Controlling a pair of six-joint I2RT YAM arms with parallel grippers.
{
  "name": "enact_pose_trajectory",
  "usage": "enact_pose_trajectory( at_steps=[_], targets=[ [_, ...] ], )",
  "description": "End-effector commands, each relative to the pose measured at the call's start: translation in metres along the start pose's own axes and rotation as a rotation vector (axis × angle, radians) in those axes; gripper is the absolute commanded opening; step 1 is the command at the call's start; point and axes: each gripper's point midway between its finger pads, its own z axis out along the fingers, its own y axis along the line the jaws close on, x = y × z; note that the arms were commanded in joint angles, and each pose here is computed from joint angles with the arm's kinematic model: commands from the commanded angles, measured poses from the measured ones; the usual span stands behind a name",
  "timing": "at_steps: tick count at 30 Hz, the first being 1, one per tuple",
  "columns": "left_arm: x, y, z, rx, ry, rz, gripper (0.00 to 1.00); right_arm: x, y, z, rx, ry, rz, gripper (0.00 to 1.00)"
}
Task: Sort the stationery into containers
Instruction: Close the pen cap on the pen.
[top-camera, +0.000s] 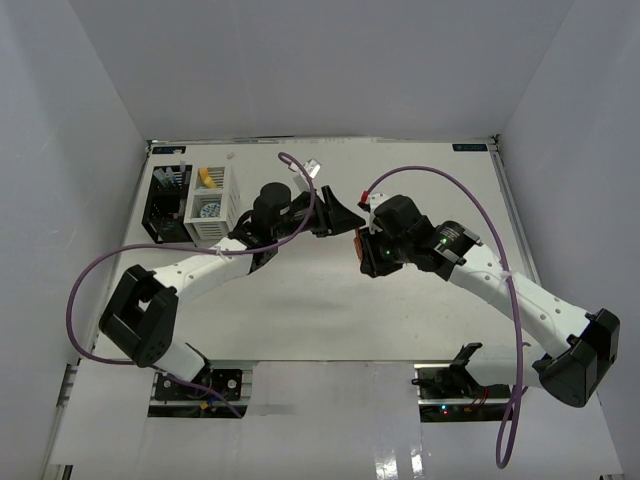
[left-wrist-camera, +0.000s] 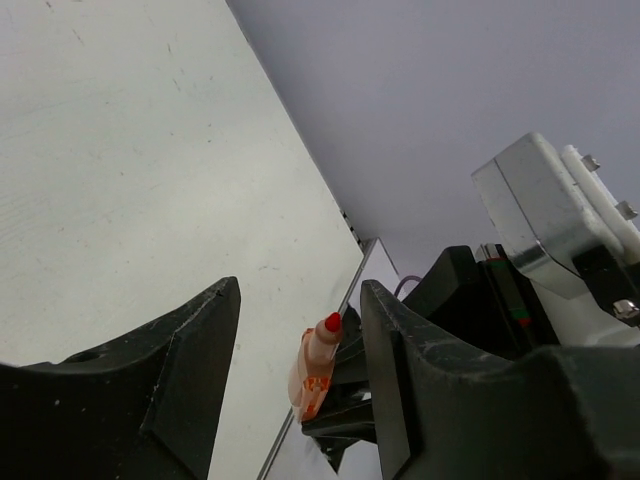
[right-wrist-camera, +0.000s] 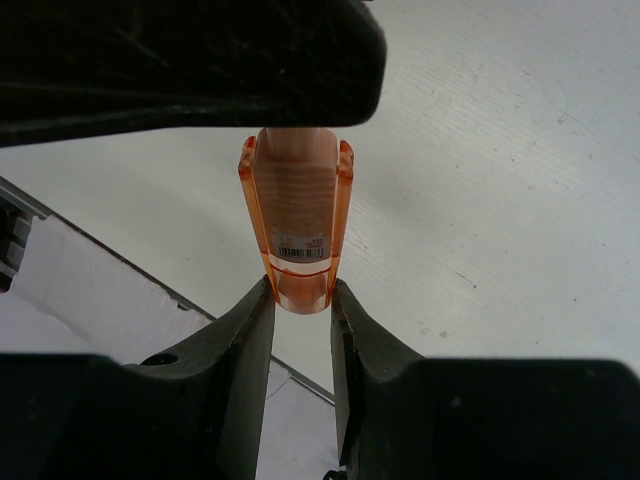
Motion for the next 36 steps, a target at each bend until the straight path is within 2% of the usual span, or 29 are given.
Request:
enact_pose_trajectory(
  at_steps=[1,11,12,17,18,20,25,32,36],
  targets=[
    [-0.009,-0.013,0.005,0.024,-0.012,0.013,0.61,-0.016,0.004,-0.009,-0.011,-0.045,0.006,0.08],
    [0.005,-0.014,0.008,0.025,0.025,0.019,0.50,-0.017,-0.002,-0.006,0.015,-0.040,0.011,0.08],
    [0.005,-0.014,0.008,0.026,0.027,0.021,0.44,-0.017,-0.002,-0.006,0.015,-0.040,0.012,0.08],
    [0.006,-0.015,0.011,0.028,0.031,0.035,0.34,-0.019,-0.002,-0.004,0.017,-0.036,0.008,0.08],
    [0.005,-0.015,0.011,0.025,0.025,0.044,0.29,-0.019,-0.002,-0.004,0.017,-0.036,0.004,0.08],
    [0.001,-0.014,0.012,0.015,0.014,0.057,0.24,-0.017,-0.004,-0.003,0.024,-0.033,0.005,0.08],
    [-0.008,-0.015,0.014,-0.006,-0.005,0.088,0.13,-0.010,-0.011,-0.005,0.047,-0.038,0.001,0.16],
    [-0.012,-0.009,0.019,-0.030,-0.016,0.086,0.10,-0.008,-0.020,-0.014,0.073,-0.106,-0.013,0.17],
    [-0.015,-0.009,0.021,-0.042,-0.020,0.108,0.10,-0.003,-0.022,-0.012,0.076,-0.101,-0.013,0.16]
  ],
)
